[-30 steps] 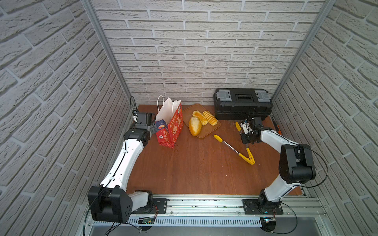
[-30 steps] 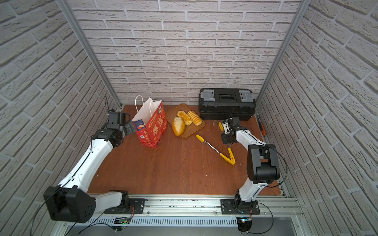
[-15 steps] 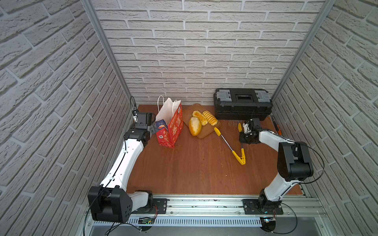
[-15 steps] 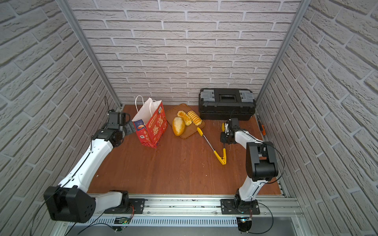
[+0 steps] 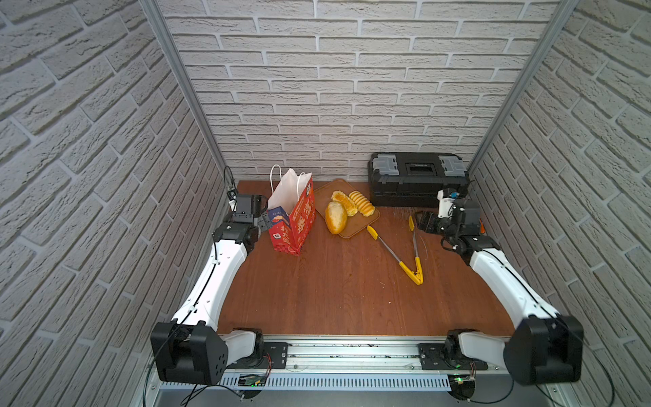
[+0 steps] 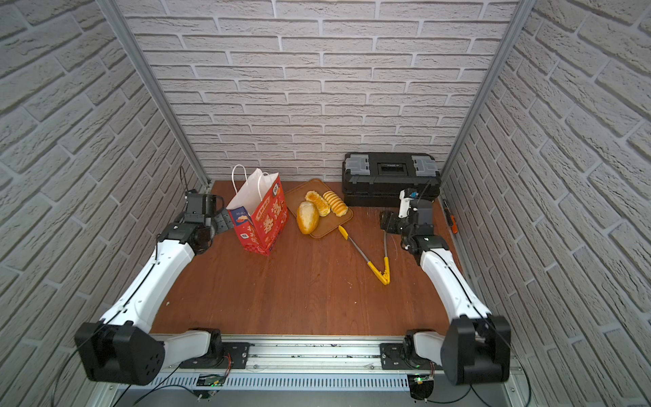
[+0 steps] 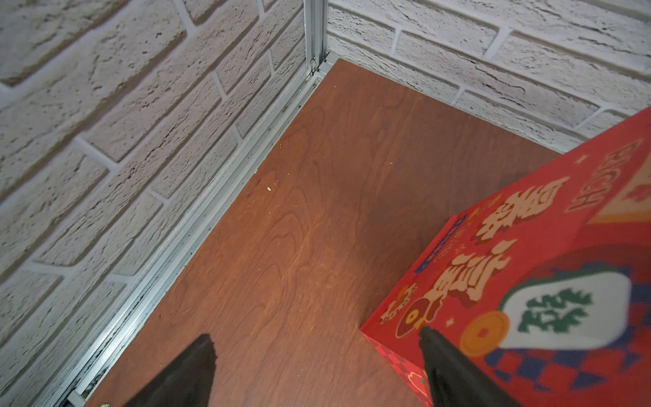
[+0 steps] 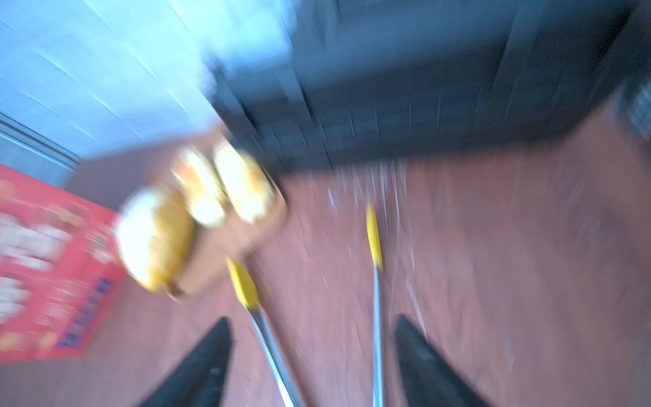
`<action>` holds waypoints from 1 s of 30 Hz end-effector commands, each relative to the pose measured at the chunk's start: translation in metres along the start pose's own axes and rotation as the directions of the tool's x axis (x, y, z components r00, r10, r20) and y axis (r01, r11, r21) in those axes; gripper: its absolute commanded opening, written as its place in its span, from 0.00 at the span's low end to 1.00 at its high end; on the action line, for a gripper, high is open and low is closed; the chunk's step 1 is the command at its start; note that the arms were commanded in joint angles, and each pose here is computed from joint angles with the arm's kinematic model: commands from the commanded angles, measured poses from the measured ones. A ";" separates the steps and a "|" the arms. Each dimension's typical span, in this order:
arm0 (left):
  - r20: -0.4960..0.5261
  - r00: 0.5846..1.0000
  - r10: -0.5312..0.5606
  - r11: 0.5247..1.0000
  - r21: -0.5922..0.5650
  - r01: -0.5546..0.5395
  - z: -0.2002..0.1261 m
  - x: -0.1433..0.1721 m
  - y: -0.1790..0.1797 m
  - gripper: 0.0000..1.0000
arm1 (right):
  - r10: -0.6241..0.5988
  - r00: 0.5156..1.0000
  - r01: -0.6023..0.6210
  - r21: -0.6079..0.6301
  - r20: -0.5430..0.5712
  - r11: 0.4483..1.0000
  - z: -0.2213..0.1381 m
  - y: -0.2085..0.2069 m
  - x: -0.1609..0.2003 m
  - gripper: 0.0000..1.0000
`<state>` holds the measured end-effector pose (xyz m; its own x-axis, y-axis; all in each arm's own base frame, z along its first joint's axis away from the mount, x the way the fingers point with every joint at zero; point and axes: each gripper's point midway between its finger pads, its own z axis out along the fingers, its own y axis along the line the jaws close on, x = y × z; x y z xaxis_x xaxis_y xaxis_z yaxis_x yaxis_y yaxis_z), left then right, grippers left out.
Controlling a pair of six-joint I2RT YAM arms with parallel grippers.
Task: Pack bread into a paper bag
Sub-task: Place the clamp at the center of the board.
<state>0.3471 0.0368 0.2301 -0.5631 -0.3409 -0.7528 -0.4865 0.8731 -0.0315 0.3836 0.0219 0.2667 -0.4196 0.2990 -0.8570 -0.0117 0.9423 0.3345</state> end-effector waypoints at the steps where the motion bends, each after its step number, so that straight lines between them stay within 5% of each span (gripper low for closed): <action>1: 0.061 0.997 -0.042 0.999 0.012 0.042 -0.015 -0.019 0.002 0.93 | 0.140 0.981 -0.130 -0.079 0.134 0.988 -0.023 0.016 -0.028 0.99; 3: 0.067 0.996 -0.053 0.998 0.021 0.052 -0.018 -0.020 0.001 0.92 | 0.147 0.969 -0.116 -0.163 0.197 0.980 -0.023 0.021 -0.020 0.99; 5: 0.076 0.995 -0.058 0.998 0.031 0.056 -0.025 -0.023 0.001 0.92 | 0.135 0.969 -0.095 -0.194 0.209 0.976 -0.018 0.027 -0.011 0.87; 7: 0.091 0.994 -0.065 0.997 0.044 0.061 -0.034 -0.025 0.002 0.92 | 0.145 0.987 -0.140 -0.067 0.073 0.988 -0.012 0.007 0.017 0.92; 10: 0.113 0.990 -0.079 0.996 0.047 0.074 -0.043 -0.025 0.008 0.92 | 0.001 0.987 0.006 0.044 -0.163 0.999 -0.004 -0.008 0.070 1.00; 13: 0.120 0.988 -0.093 0.995 0.051 0.088 -0.045 -0.022 0.011 0.93 | -0.053 0.917 0.089 0.074 -0.395 0.993 -0.001 -0.020 0.121 1.00; 17: 0.106 0.990 -0.088 0.995 0.055 0.083 -0.045 -0.022 0.007 0.92 | -0.043 0.868 0.110 0.108 -0.494 0.988 0.004 -0.026 0.160 1.00; 25: 0.107 0.991 -0.081 0.995 0.064 0.075 -0.047 -0.023 0.003 0.92 | -0.178 0.646 0.337 0.068 -0.742 0.939 0.022 -0.024 0.221 1.00; 30: 0.097 0.993 -0.072 0.996 0.053 0.067 -0.043 -0.020 0.003 0.92 | -0.184 0.619 0.375 0.081 -0.764 0.923 0.033 -0.028 0.224 1.00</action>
<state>0.3249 0.0315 0.2646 -0.4808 -0.3650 -0.7972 -0.4818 0.8697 -0.1075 0.3138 0.0780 0.0426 -0.9571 -0.0804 -0.2782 -0.0917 0.9954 0.0277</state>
